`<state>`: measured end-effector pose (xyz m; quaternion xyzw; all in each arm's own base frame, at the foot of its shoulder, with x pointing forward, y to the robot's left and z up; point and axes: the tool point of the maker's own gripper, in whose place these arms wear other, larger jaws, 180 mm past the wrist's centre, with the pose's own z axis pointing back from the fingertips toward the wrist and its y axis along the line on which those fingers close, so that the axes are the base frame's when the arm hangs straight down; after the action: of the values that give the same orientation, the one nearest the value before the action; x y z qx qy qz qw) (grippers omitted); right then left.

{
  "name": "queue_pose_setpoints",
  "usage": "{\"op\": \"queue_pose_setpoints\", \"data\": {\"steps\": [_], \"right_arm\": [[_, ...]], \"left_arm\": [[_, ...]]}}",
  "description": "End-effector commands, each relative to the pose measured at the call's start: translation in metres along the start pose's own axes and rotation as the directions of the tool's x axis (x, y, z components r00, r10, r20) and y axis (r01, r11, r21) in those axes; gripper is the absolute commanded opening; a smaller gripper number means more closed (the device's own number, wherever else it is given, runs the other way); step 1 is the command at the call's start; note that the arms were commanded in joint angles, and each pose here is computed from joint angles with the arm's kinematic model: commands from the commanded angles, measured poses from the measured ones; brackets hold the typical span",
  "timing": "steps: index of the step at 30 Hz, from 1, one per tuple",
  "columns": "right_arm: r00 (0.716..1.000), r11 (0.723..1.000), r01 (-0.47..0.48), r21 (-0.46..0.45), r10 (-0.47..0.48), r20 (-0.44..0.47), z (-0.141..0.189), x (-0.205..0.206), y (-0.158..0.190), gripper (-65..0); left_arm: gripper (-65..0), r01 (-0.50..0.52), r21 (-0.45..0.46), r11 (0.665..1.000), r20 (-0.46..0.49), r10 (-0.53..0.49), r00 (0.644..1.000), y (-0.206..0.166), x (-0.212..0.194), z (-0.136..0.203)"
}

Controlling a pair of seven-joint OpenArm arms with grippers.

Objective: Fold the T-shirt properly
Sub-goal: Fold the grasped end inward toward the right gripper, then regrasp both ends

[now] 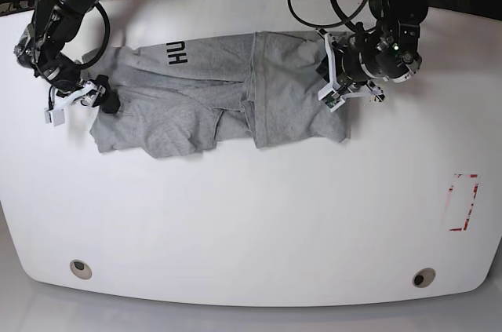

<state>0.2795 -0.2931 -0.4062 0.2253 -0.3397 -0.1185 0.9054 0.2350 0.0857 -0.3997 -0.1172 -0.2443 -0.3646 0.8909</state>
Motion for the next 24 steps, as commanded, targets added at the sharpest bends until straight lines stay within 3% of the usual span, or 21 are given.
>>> {"op": "queue_pose_setpoints", "data": {"steps": [1,5,10,15,18,24], "right_arm": [[0.999,1.000,-0.031,-0.004,0.031,-0.014,0.002,0.002,0.001,-21.2],[0.998,0.999,-0.038,0.026,0.040,-0.053,-0.009,-0.016,0.013,-21.2],[0.997,0.997,-0.063,0.044,0.064,-0.031,-0.013,-0.014,0.030,-21.4],[0.998,0.997,-0.061,0.050,0.062,-0.029,-0.015,-0.016,0.034,-21.7],[0.998,0.997,-0.062,0.053,0.063,-0.027,-0.016,-0.015,0.036,-28.7],[0.995,0.994,-0.094,0.050,0.095,-0.006,-0.010,-0.006,0.040,-52.8]], "left_arm": [[-57.6,0.044,0.045,0.998,0.076,-0.047,0.996,0.004,0.024,0.018],[-57.6,0.053,0.072,0.996,0.058,-0.057,0.997,0.009,0.024,0.025],[-57.5,-0.051,0.134,0.990,0.040,0.046,0.998,0.039,0.002,0.032],[-57.5,-0.100,0.114,0.989,0.022,0.098,0.995,0.047,-0.008,0.020],[-57.5,-0.125,0.092,0.988,0.021,0.123,0.992,0.048,-0.013,0.010],[-57.5,-0.161,0.058,0.985,0.001,0.162,0.987,0.044,-0.025,-0.003]]}}
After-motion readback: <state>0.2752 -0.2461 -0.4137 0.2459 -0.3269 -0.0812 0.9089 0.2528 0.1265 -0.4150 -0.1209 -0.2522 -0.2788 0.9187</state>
